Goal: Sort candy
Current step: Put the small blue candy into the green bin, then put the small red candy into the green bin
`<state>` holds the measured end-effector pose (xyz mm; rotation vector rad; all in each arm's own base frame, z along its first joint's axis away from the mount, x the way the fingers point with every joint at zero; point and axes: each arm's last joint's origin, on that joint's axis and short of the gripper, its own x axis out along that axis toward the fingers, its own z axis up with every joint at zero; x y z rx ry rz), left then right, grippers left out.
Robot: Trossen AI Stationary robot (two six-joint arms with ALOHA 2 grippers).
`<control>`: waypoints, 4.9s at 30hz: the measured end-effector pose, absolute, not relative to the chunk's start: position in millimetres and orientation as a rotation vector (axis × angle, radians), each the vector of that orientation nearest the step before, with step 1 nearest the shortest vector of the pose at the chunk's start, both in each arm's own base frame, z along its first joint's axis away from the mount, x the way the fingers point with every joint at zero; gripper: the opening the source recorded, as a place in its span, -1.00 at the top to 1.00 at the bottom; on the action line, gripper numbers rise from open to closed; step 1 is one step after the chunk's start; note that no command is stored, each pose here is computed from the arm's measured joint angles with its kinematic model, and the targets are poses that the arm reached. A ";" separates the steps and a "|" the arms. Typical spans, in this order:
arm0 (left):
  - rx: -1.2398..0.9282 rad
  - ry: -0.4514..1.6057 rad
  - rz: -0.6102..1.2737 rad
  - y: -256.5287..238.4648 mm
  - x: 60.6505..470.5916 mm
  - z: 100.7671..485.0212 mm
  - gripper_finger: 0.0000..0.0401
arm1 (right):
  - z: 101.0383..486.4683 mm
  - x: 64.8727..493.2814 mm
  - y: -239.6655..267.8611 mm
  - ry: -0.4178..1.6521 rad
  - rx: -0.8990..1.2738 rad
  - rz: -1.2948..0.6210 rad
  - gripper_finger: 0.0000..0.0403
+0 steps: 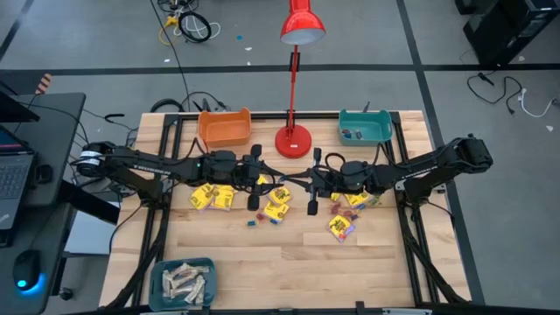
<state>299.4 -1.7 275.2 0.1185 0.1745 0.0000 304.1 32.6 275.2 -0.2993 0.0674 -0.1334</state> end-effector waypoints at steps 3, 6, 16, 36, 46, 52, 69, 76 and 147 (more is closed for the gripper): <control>0.129 0.230 0.043 -0.3 297.1 271.4 0.20 | 276.5 301.3 30.8 0.090 -0.303 -0.183 1.00; 0.122 0.278 0.080 0.9 294.4 268.5 0.17 | 280.1 293.6 27.4 0.134 -0.295 -0.255 1.00; 0.119 0.339 0.130 2.0 286.1 268.8 0.16 | 297.0 247.9 -19.6 0.292 -0.169 -0.615 1.00; -0.024 0.375 0.148 0.1 276.3 271.7 0.16 | 257.5 159.6 -145.3 0.620 0.361 -1.384 1.00; -0.020 0.406 0.147 0.0 275.2 269.0 0.16 | 215.8 164.0 -177.6 0.826 0.462 -1.411 1.00; -0.019 0.421 0.147 0.0 274.6 267.6 0.16 | 198.1 174.0 -185.8 0.870 0.488 -1.377 1.00; -0.019 0.426 0.148 0.0 274.4 267.1 0.16 | 182.8 179.8 -190.9 0.926 0.491 -1.360 0.97; -0.019 0.430 0.148 0.1 274.3 266.8 0.16 | 182.8 179.8 -190.9 0.930 0.487 -1.357 0.96; 0.026 0.916 0.207 -33.2 209.4 254.4 0.16 | 193.4 255.5 23.6 1.023 0.082 -0.330 0.50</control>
